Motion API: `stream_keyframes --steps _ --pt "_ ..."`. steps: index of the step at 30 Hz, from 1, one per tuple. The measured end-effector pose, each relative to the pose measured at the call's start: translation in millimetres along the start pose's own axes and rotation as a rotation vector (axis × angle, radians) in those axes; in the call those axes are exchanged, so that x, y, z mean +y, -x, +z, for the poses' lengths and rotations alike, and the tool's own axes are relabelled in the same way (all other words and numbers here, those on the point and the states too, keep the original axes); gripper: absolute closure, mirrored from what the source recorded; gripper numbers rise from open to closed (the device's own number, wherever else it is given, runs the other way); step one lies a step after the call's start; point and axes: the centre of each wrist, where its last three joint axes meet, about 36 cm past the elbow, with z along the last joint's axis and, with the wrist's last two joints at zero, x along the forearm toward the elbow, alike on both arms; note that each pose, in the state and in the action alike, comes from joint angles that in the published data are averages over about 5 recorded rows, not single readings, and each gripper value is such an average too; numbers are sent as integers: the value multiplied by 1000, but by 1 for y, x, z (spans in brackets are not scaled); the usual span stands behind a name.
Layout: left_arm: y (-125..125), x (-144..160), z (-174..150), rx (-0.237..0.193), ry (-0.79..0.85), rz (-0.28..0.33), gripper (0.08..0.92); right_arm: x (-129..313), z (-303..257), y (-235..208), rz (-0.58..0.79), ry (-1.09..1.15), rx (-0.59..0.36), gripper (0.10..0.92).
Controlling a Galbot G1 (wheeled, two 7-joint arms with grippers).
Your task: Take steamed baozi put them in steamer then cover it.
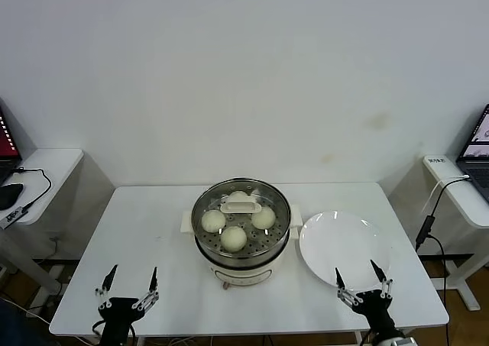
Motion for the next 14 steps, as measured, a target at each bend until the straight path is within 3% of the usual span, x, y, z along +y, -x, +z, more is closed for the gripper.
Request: stream_keyframes --steps 14 --pt "-8 12 20 37 -84 -69 177 6 2 -10 -20 20 35 200"
